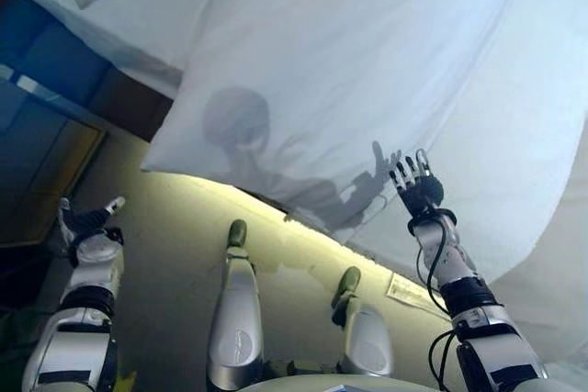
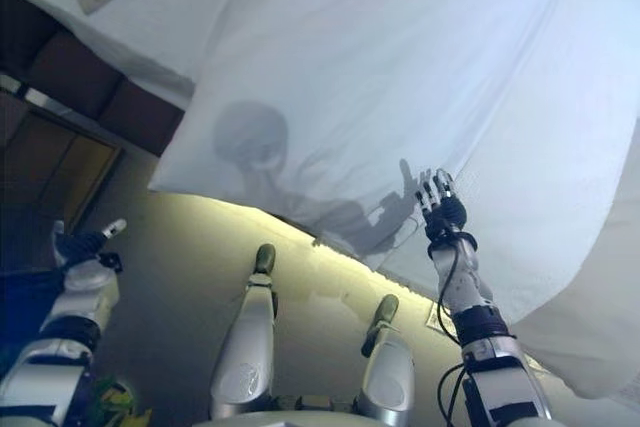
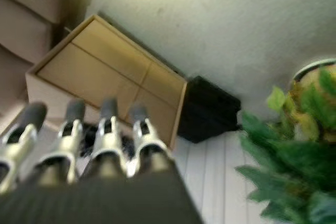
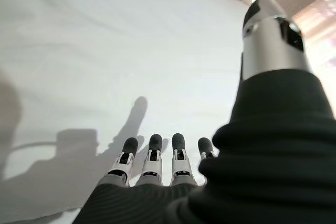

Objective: Make the bed neatly

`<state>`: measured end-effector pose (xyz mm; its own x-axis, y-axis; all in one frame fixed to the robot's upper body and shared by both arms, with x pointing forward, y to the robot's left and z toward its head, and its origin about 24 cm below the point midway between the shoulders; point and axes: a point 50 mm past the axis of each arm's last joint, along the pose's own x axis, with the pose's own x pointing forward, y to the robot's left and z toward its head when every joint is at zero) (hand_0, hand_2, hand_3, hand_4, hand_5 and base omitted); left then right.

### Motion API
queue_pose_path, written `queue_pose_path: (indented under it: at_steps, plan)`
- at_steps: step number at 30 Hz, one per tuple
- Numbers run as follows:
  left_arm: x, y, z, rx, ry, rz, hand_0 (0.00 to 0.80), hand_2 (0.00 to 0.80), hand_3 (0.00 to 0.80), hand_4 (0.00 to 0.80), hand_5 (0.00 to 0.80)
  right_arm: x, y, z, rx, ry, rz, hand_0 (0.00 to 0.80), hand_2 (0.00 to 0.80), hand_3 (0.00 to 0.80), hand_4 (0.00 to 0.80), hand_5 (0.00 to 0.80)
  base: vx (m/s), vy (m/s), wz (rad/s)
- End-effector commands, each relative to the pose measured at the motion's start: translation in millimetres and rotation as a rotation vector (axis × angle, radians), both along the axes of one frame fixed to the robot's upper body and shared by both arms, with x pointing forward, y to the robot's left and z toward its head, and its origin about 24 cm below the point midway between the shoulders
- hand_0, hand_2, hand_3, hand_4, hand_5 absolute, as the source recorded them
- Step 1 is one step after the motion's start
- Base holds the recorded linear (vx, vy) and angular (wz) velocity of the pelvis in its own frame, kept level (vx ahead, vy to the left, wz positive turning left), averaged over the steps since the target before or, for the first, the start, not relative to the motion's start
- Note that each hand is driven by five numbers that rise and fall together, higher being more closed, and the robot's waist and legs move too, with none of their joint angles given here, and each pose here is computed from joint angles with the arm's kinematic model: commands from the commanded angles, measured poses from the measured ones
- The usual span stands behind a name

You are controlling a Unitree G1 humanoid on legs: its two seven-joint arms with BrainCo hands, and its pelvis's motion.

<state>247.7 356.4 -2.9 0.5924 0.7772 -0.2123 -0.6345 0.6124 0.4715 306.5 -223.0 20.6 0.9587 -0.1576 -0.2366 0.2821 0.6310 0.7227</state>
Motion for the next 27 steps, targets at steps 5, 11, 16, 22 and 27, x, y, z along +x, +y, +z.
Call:
queue_pose_path:
  at_steps: [5, 11, 16, 22, 27]
  plan:
    - [-13, -30, -7, -0.063, -0.210, -0.188, 0.000, 0.000, 0.000, 0.000, 0.000, -37, -30, -23, -0.052, 0.061, -0.108, 0.000, 0.000, 0.000, 0.000, 0.000, 0.080, -0.016, -0.05]
    - [-18, -68, -3, -0.275, -0.400, -0.403, 0.000, 0.000, 0.000, 0.000, 0.000, -70, -31, -50, -0.078, 0.161, -0.156, 0.000, 0.000, 0.000, 0.000, 0.000, 0.093, -0.043, -0.05]
    - [-25, -96, -19, -0.556, -0.411, -0.550, 0.000, 0.000, 0.000, 0.000, 0.000, -95, -27, -74, -0.074, 0.260, -0.161, 0.000, 0.000, 0.000, 0.000, 0.000, 0.108, -0.114, -0.16]
    - [-39, -111, -56, -0.817, -0.298, -0.455, 0.000, 0.000, 0.000, 0.000, 0.000, -116, -31, -93, -0.204, 0.378, -0.086, 0.000, 0.000, 0.000, 0.000, 0.000, 0.019, -0.169, -0.29]
    - [-54, -113, -74, -0.890, -0.282, -0.355, 0.000, 0.000, 0.000, 0.000, 0.000, -137, -32, -110, -0.296, 0.469, 0.024, 0.000, 0.000, 0.000, 0.000, 0.000, -0.070, -0.238, -0.24]
